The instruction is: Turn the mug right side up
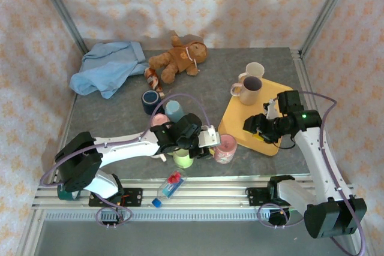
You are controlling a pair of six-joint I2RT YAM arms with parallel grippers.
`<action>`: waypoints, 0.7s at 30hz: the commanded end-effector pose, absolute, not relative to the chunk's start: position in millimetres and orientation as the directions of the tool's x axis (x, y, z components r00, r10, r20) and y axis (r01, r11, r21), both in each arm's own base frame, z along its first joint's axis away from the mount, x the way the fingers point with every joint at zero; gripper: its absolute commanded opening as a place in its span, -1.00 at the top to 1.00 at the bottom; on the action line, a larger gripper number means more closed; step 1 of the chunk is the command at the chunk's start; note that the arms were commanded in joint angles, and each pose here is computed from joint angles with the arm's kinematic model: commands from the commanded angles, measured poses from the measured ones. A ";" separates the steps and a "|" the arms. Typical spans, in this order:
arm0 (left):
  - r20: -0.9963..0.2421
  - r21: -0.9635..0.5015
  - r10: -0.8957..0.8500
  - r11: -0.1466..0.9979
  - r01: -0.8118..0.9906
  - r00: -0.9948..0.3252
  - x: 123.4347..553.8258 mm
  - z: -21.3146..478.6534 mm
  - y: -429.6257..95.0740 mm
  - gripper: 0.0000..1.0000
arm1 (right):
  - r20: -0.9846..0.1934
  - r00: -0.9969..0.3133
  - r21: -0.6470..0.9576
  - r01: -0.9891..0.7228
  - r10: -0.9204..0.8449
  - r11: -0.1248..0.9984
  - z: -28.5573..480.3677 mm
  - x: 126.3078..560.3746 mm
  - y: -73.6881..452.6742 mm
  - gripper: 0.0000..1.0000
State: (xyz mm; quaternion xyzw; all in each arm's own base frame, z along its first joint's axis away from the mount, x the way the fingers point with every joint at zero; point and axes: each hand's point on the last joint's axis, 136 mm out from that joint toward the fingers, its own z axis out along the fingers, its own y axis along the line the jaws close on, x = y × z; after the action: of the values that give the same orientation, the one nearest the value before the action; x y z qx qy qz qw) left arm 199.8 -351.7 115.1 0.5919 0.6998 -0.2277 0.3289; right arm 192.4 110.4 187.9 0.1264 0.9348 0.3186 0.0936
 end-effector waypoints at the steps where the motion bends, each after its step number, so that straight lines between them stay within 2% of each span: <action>1: -0.743 0.108 0.666 0.210 0.972 -0.061 201.5 126.7 -349.3 0.00 | -0.091 -0.952 0.625 0.175 0.294 0.761 187.3 187.6 110.5 -0.12; 5: -0.729 0.106 0.683 0.190 0.976 -0.054 193.7 127.3 -341.1 -0.01 | -0.089 -0.952 0.629 0.175 0.294 0.757 186.6 188.5 111.2 -0.12; 11: -0.770 0.104 0.636 0.199 0.974 -0.048 186.3 144.3 -335.6 -0.01 | -0.093 -0.952 0.634 0.169 0.291 0.755 187.5 188.9 112.0 -0.12; 21: -0.747 0.067 0.663 0.155 0.986 -0.054 182.8 126.6 -345.5 0.02 | -0.094 -0.953 0.638 0.165 0.288 0.752 189.8 189.2 112.9 -0.12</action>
State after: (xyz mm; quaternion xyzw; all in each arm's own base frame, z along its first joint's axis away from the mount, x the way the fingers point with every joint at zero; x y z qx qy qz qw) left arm 188.3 -339.7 132.0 0.5912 0.6904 -0.2364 0.3435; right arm 191.0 112.5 187.1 0.1257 0.9332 0.3247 0.0888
